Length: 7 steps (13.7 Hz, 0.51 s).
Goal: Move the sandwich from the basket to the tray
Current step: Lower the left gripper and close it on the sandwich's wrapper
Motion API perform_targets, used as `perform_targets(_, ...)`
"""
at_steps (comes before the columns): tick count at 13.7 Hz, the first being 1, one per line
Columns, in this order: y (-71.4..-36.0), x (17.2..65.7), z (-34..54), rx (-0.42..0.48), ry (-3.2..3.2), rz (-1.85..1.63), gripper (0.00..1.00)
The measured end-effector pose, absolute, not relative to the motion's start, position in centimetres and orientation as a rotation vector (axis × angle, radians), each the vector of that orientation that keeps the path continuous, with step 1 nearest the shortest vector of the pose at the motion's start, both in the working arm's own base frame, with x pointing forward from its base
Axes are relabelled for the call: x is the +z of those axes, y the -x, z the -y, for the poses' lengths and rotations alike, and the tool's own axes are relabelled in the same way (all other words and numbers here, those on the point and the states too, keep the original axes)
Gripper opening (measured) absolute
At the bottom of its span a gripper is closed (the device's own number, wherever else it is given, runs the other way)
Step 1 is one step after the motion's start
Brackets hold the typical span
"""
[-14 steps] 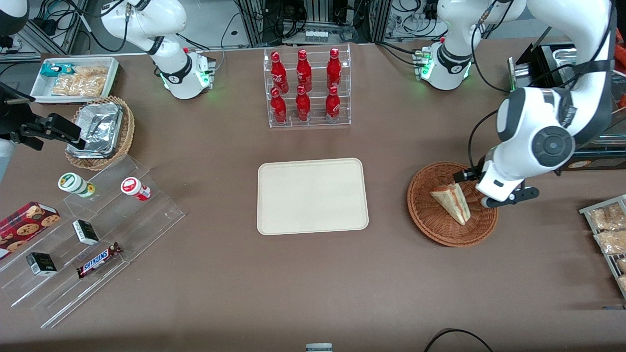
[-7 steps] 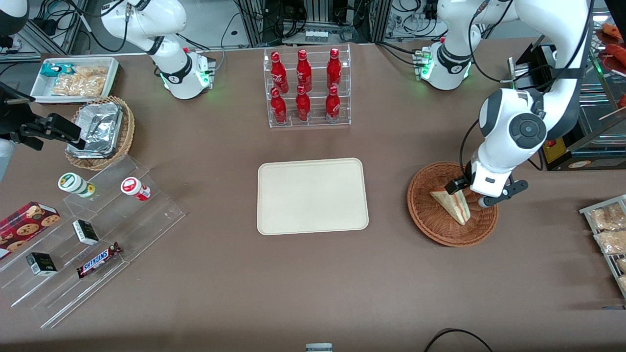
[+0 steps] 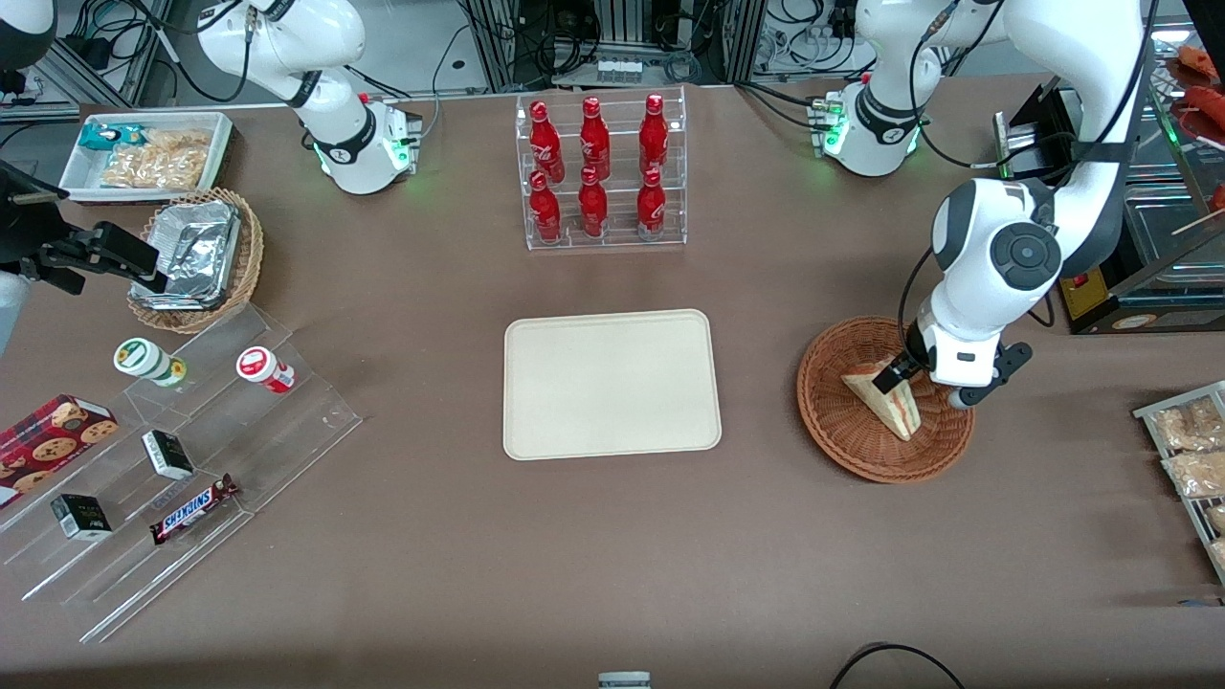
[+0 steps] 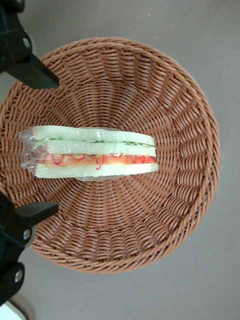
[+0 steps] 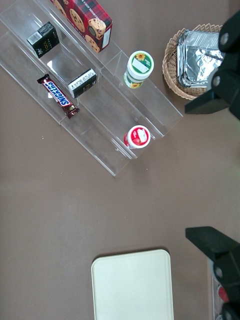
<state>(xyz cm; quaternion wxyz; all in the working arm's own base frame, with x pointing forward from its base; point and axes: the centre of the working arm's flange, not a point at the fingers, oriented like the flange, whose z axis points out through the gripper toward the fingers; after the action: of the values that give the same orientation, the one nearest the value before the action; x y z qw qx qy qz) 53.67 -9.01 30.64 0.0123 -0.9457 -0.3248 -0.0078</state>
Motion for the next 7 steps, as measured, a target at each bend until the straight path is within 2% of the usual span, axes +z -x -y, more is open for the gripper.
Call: perform_targets(7, -53.8, 26.5, 9.0, 0.035, 2.935, 1.052, 1.0)
